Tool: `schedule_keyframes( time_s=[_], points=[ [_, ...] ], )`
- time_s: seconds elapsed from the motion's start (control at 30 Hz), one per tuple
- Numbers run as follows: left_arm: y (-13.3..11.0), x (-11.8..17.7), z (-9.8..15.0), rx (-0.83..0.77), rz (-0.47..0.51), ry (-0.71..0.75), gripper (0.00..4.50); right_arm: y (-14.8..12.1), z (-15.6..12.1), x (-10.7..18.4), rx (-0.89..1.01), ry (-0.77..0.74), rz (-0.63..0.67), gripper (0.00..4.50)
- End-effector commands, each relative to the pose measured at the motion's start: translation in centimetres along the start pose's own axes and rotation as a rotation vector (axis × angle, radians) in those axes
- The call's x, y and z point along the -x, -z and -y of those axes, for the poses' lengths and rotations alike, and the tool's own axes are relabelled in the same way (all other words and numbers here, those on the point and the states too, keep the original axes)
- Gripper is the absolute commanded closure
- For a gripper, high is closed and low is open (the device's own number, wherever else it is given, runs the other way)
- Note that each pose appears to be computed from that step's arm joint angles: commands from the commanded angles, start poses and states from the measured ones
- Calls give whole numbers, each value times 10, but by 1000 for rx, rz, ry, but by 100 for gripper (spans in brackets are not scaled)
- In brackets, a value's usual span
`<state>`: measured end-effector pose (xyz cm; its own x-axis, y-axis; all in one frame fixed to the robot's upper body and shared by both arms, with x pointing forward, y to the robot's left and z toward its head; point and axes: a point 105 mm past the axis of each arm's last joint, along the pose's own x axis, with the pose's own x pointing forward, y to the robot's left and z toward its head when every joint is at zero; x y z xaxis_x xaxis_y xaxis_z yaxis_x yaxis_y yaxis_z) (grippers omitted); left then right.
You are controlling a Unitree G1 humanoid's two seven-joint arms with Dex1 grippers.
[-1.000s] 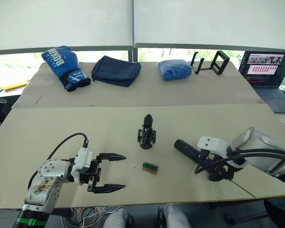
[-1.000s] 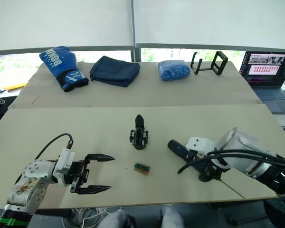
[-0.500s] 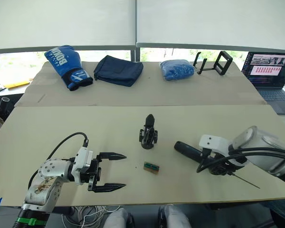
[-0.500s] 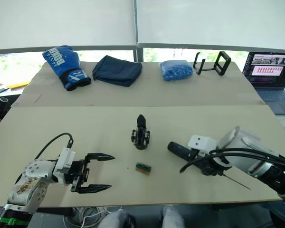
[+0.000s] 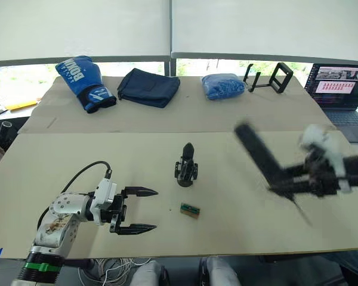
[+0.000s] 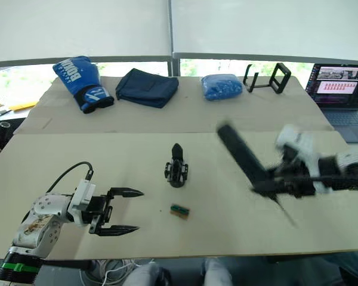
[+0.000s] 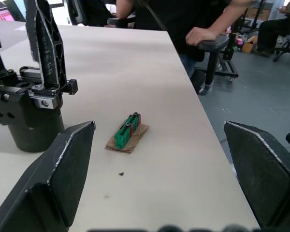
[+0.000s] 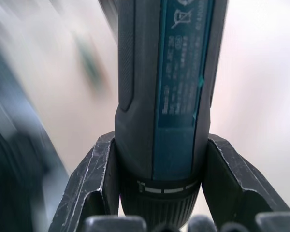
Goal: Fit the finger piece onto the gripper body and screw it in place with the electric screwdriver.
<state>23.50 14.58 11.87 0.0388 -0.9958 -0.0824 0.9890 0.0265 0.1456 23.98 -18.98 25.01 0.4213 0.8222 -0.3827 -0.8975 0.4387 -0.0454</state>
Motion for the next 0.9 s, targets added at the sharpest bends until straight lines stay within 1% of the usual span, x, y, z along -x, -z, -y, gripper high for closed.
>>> schedule_keyframes(
  time_s=[0.03, 0.07, 0.17, 0.23, 0.3, 0.37, 0.43, 0.57, 0.63, 0.7, 0.77, 0.9],
  points=[
    [-1, 8, -2, -16, -12, -4, 0, -7, -10, 6, 98, 67, 70, 257],
    [0, 8, -3, -14, -16, -4, 0, -11, -18, 4, 136, 49, 139, 257],
    [5, 11, -5, -13, -38, 1, 0, -24, -31, -9, 224, 71, 344, 257],
    [7, 12, -8, -14, -51, -3, 0, -31, -42, -20, 253, 61, 480, 257],
    [9, 13, -10, -18, -60, -7, 0, -30, -50, -30, 269, 41, 549, 257],
    [9, 12, -12, -37, -65, -10, 0, -24, -63, -42, 322, -21, 565, 257],
    [10, 10, -12, -43, -69, -10, 0, -13, -71, -55, 308, -87, 540, 257],
    [18, 0, -9, -33, -94, 5, 0, -20, -72, -69, 347, -129, 641, 257],
    [20, -7, -11, -33, -90, -15, 0, -21, -71, -75, 371, -143, 664, 257],
    [22, -14, -16, -34, -93, -43, 0, -22, -70, -79, 399, -158, 676, 257],
    [27, -22, -17, -38, -112, -40, 0, -21, -70, -83, 423, -178, 684, 257],
    [34, -41, -18, -26, -113, -39, 0, -16, -73, -88, 441, -221, 689, 257]
  ],
)
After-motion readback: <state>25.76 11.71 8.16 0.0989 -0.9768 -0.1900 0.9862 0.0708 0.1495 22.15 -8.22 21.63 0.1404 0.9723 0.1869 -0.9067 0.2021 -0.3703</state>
